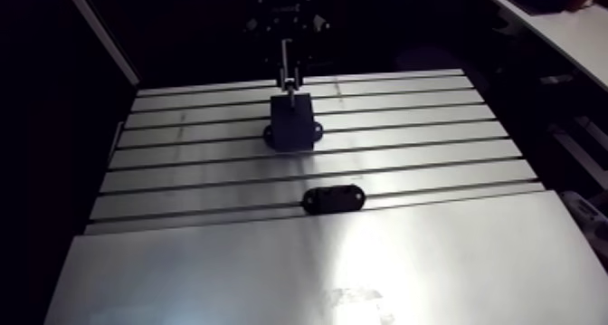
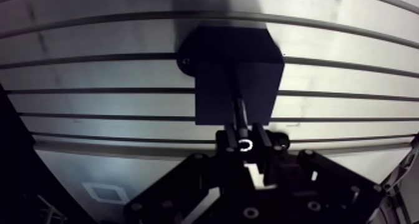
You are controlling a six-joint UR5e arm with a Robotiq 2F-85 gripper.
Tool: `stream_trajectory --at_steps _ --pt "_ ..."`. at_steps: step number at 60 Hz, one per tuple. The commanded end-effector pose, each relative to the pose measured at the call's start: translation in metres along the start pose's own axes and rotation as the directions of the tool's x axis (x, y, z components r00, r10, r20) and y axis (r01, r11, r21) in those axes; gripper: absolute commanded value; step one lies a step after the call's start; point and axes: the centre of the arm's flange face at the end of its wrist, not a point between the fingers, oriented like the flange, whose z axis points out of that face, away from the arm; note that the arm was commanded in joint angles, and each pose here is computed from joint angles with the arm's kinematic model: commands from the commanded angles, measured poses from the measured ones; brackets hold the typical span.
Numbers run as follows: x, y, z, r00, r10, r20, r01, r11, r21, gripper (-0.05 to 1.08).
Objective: Pick up the M10 bolt and insert it into the hole until fully seated.
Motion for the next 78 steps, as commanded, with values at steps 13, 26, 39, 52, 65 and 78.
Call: stream_trajectory --at_steps 13,26,39,52,65,78 --pt "0.0004 -0.0019 0.0035 1.0 -0.001 0.005 0.001 1.0 0.0 1.08" --pt "0.0012 -0.0001 0.0041 1.0 0.003 0.005 -0.003 1.0 0.002 1.08" --pt "0.0011 0.0009 0.0048 1.0 0.004 0.006 -0.004 1.0 0.003 1.08" --pt "0.0011 0.0019 0.0054 1.0 0.006 0.006 -0.006 1.0 0.004 1.08" --pt "0.0015 0.0028 0.0069 1.0 0.009 0.009 -0.009 1.0 0.005 1.08" --pt "0.004 0.0035 0.0044 1.0 0.005 -0.016 -0.005 1.0 0.0 1.08"
